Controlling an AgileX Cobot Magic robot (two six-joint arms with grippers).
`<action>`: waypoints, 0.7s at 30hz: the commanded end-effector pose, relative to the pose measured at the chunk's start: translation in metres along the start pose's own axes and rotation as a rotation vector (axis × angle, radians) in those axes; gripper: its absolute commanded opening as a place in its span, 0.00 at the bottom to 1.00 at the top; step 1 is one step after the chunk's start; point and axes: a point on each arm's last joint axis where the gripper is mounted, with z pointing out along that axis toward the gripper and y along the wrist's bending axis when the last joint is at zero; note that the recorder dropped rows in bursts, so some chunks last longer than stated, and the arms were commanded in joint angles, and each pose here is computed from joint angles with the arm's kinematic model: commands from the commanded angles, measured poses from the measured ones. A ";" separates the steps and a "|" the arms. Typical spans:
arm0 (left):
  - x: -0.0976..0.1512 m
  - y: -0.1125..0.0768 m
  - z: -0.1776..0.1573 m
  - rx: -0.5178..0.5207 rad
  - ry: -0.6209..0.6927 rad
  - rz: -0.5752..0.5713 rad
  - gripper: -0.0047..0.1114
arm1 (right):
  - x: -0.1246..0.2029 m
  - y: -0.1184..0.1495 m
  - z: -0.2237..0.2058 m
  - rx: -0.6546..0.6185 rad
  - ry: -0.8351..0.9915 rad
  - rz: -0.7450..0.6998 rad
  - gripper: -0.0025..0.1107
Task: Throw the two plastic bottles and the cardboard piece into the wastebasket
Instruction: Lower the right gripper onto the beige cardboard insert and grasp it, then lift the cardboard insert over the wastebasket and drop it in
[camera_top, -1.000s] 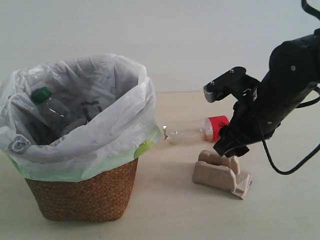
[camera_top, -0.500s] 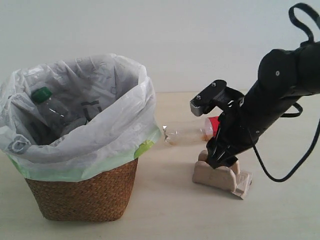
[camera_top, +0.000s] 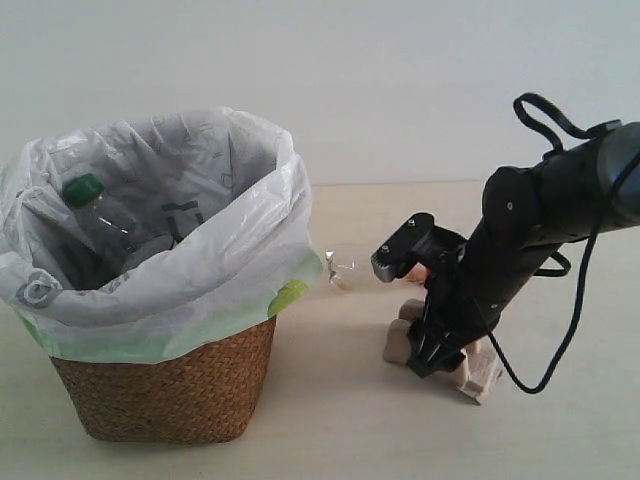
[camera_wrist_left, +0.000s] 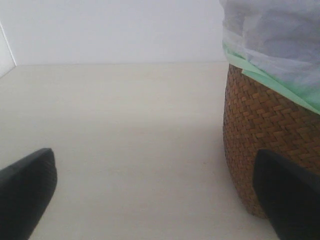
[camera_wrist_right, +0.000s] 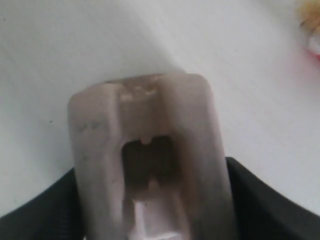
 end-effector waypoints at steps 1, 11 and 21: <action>-0.002 0.000 -0.001 0.006 -0.015 -0.009 0.97 | -0.001 0.000 0.002 0.003 -0.009 0.011 0.52; -0.002 0.000 -0.001 0.006 -0.015 -0.009 0.97 | -0.018 -0.003 -0.053 0.046 -0.127 0.120 0.02; -0.002 0.000 -0.001 0.006 -0.015 -0.009 0.97 | -0.012 -0.023 -0.166 0.267 -0.399 0.380 0.02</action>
